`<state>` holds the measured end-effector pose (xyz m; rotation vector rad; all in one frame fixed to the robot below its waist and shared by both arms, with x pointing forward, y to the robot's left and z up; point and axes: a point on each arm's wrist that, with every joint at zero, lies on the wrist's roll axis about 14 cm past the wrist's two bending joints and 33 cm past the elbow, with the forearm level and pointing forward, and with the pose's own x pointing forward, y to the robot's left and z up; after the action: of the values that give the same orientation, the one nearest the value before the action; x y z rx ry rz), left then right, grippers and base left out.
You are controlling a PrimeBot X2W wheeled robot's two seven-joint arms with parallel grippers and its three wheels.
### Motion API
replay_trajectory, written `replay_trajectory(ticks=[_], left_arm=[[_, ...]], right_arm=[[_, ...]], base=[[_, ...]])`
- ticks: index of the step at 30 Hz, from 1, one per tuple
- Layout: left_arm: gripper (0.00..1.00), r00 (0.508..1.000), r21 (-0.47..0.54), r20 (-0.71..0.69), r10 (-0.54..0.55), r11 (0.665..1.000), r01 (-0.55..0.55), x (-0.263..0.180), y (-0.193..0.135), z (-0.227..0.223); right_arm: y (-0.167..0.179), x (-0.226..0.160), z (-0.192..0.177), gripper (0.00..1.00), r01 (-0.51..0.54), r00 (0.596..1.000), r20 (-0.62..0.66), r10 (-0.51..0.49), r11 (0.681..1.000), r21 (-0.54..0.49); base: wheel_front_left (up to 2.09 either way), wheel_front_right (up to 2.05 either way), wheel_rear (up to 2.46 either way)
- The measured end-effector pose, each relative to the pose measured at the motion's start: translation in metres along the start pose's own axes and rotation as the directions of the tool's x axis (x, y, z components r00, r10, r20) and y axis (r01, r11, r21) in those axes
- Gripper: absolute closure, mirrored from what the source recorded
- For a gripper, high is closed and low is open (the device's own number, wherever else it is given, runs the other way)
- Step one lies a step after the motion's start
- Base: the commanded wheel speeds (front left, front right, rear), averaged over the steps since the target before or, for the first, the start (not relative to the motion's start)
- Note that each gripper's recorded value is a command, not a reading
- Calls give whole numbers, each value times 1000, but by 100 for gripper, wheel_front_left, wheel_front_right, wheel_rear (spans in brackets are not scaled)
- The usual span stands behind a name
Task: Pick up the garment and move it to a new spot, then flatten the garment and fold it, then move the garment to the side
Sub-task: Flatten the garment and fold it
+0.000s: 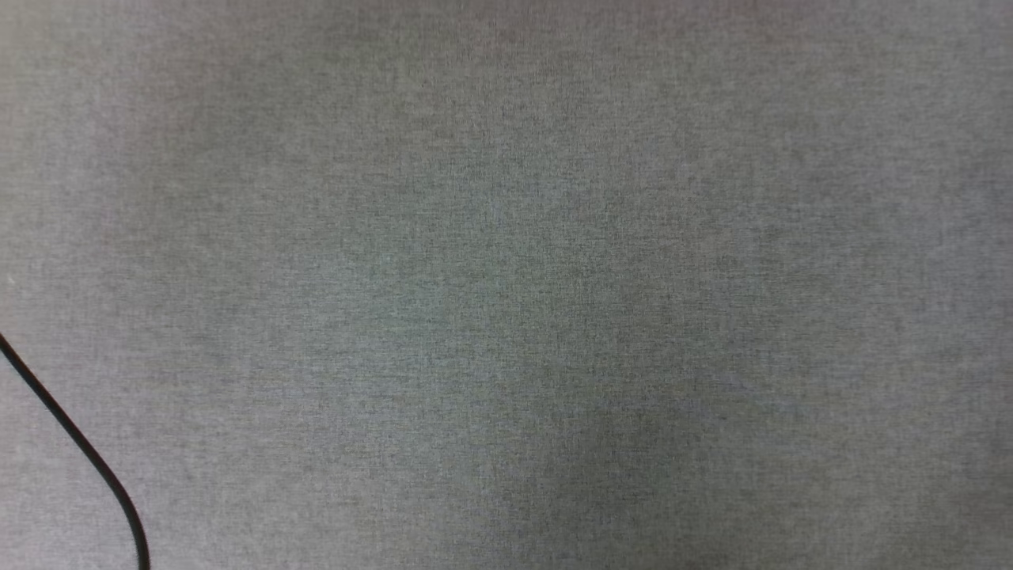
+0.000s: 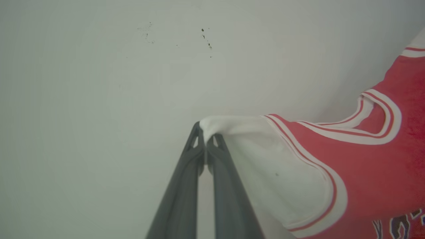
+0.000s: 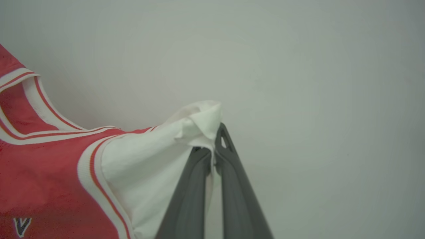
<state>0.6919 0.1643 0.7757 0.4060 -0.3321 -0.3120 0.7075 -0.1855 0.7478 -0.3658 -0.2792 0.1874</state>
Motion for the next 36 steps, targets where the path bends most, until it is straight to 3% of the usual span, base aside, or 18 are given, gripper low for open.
replay_trajectory(ticks=[2, 3, 7, 17, 28, 33, 36], left_arm=[[100, 1000, -17, -22, -4, 1000, 3, 0, -3, -15], [100, 998, -45, -65, -16, 999, 13, -3, -12, -45], [100, 992, -116, -118, -51, 993, 37, -15, -35, -91], [100, 946, -293, -295, -138, 955, 48, -101, -91, -186], [100, 843, -413, -493, -215, 911, -9, -255, -146, -230], [100, 804, -454, -557, -208, 887, -86, -318, -158, -229], [100, 768, -443, -603, -216, 891, -97, -357, -166, -229]], right_arm=[[5, 1, -10, 100, -11, 1000, -12, 11, 1000, -3], [17, 2, -35, 100, -35, 998, -55, 36, 999, 8], [37, -11, -86, 100, -67, 988, -138, 74, 996, 59], [96, -85, -171, 100, -173, 927, -302, 221, 969, 177], [134, -209, -203, 100, -246, 833, -409, 372, 912, 329], [129, -269, -214, 100, -195, 803, -466, 373, 902, 385], [132, -311, -222, 100, -194, 764, -514, 391, 898, 394]], base=[[0, 0, 0], [0, 0, 0], [0, 0, 0], [0, 0, 0], [0, 0, 0], [0, 0, 0], [0, 0, 0]])
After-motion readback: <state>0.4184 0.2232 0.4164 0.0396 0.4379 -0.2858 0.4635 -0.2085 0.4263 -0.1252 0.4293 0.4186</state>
